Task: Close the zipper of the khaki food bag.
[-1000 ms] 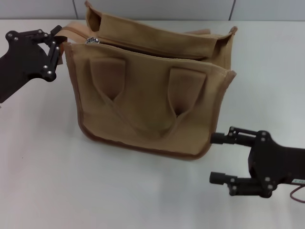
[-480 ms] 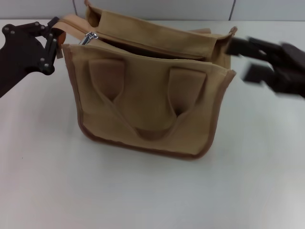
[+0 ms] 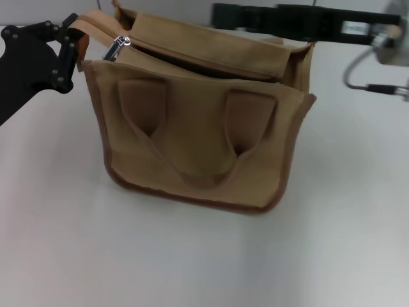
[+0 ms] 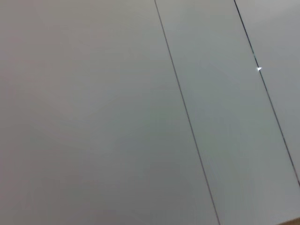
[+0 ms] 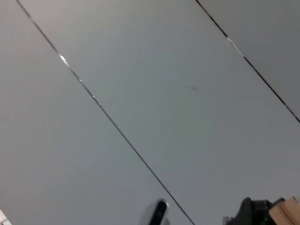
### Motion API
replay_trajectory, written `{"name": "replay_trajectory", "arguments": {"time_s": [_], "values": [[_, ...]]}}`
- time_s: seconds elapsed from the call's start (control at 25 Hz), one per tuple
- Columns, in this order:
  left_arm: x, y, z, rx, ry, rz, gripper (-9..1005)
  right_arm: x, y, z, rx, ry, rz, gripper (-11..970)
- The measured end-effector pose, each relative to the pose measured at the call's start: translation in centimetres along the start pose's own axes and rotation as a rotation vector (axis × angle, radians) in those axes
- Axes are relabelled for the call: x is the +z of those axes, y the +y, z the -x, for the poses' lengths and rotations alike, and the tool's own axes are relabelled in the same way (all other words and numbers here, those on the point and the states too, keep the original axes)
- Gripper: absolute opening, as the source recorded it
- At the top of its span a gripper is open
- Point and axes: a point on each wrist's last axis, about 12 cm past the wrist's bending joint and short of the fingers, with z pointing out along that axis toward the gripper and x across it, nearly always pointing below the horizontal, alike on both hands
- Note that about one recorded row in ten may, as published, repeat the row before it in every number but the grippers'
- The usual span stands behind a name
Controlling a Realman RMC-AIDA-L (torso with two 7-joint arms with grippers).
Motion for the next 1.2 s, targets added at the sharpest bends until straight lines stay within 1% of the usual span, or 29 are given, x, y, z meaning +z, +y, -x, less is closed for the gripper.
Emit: {"name": "replay_trajectory", "arguments": {"time_s": [0.12,0.16,0.2,0.24,0.32,0.36,0.48,0.52,0.6,0.92,1.2], "values": [[0.1,0.0,0.2,-0.015,-0.014,-0.010,21,1.9,-0.6,0.5,0.032,0.059,-0.041,775],[0.1,0.0,0.2,-0.015,-0.014,-0.010,21,1.9,-0.6,0.5,0.032,0.059,-0.041,775],[0.2,0.0,0.3,-0.020,-0.017,-0.013,22,2.8,-0.8,0.7,0.051,0.087,-0.058,775],[0.2,0.0,0.3,-0.020,-0.017,-0.013,22,2.8,-0.8,0.7,0.051,0.087,-0.058,775],[0.4,0.0,0.3,-0.024,-0.020,-0.016,23,3.8,-0.9,1.0,0.074,0.124,-0.083,775],[0.4,0.0,0.3,-0.024,-0.020,-0.016,23,3.8,-0.9,1.0,0.074,0.124,-0.083,775],[0.6,0.0,0.4,-0.029,-0.024,-0.018,24,4.9,-1.1,1.2,0.091,0.157,-0.113,775],[0.7,0.1,0.4,-0.033,-0.026,-0.020,25,5.7,-1.4,1.1,0.106,0.180,-0.136,775],[0.8,0.1,0.4,-0.036,-0.028,-0.021,25,6.5,-1.5,1.1,0.116,0.196,-0.148,775],[1.1,0.1,0.9,-0.051,-0.067,-0.021,28,8.0,-1.7,1.8,0.177,0.207,-0.190,775],[1.1,0.1,0.9,-0.072,-0.078,-0.012,31,8.5,-1.8,2.4,0.231,0.195,-0.210,776]]}}
